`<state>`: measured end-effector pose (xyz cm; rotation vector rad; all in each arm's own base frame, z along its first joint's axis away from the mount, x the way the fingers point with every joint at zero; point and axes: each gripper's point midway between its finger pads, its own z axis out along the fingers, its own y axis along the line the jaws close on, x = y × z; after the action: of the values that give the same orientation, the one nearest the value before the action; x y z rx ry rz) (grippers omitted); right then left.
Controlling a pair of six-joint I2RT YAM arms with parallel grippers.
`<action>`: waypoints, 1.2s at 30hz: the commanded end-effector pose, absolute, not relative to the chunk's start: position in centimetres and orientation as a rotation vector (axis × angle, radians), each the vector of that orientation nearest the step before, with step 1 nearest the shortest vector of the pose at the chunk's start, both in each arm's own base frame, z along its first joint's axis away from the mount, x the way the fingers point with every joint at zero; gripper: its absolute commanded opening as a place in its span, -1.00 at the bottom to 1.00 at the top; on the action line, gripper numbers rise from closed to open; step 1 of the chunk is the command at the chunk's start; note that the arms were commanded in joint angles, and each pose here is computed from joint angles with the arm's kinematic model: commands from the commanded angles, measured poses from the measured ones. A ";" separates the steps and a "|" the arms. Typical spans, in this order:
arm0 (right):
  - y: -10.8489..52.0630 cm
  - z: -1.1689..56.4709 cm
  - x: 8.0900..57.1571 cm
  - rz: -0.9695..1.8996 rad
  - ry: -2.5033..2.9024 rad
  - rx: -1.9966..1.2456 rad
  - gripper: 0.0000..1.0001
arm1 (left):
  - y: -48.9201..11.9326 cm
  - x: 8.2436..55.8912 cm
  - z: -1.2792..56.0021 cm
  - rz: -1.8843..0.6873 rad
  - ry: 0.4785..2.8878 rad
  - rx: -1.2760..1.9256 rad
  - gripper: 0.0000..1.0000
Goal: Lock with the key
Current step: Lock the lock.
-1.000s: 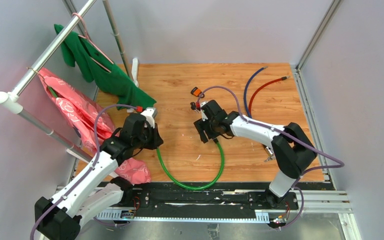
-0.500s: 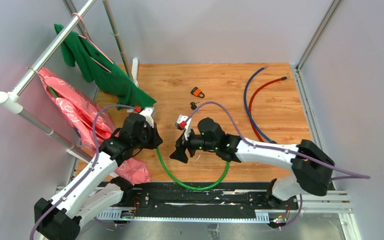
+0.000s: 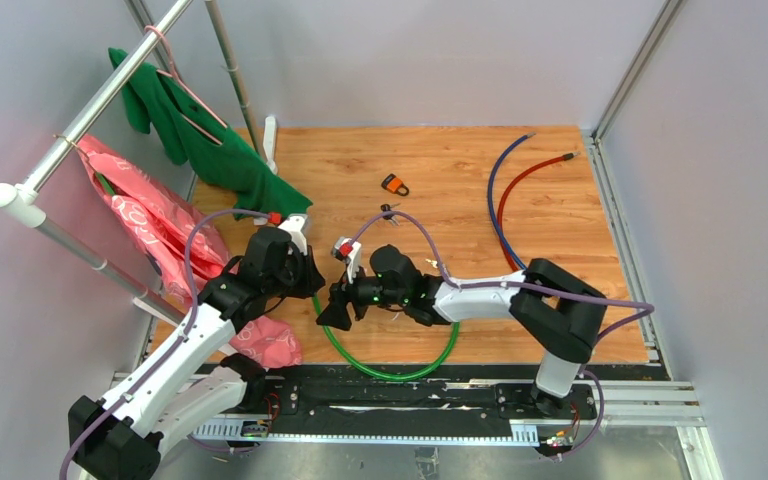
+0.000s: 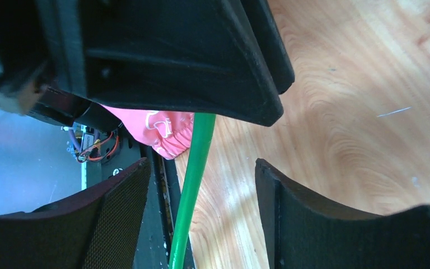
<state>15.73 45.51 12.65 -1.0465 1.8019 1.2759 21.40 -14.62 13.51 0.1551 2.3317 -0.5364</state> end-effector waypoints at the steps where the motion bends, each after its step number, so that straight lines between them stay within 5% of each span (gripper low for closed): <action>1: 47.5 13.7 14.7 1.421 1.785 -0.968 0.37 | -15.1 22.1 15.4 -0.568 2.264 0.141 -1.00; 13: 48.4 13.0 13.5 1.557 1.776 -0.956 -0.99 | -15.3 22.3 16.1 -0.577 2.229 0.154 -1.00; 15: 48.1 13.9 13.9 1.568 1.738 -0.948 -1.00 | -15.4 22.3 16.2 -0.586 2.223 0.177 -0.81; 19: 46.9 15.8 15.8 1.574 1.671 -0.882 -1.00 | -14.3 22.4 16.5 -0.546 2.207 0.194 0.33; 21: 46.2 16.9 16.6 1.576 1.619 -0.863 -1.00 | -14.5 22.0 17.0 -0.632 2.181 0.231 0.45; 28: 44.6 20.3 17.5 1.628 1.424 -0.803 -1.00 | -16.1 20.6 20.2 -0.891 1.988 0.381 0.47; 36: 44.3 20.5 17.2 1.621 1.406 -0.807 -1.00 | -17.3 20.2 20.1 -0.927 1.865 0.577 0.09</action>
<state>17.81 44.72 17.22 -0.7932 1.5501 1.5930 20.16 -16.45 19.47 0.4554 1.9589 -0.8996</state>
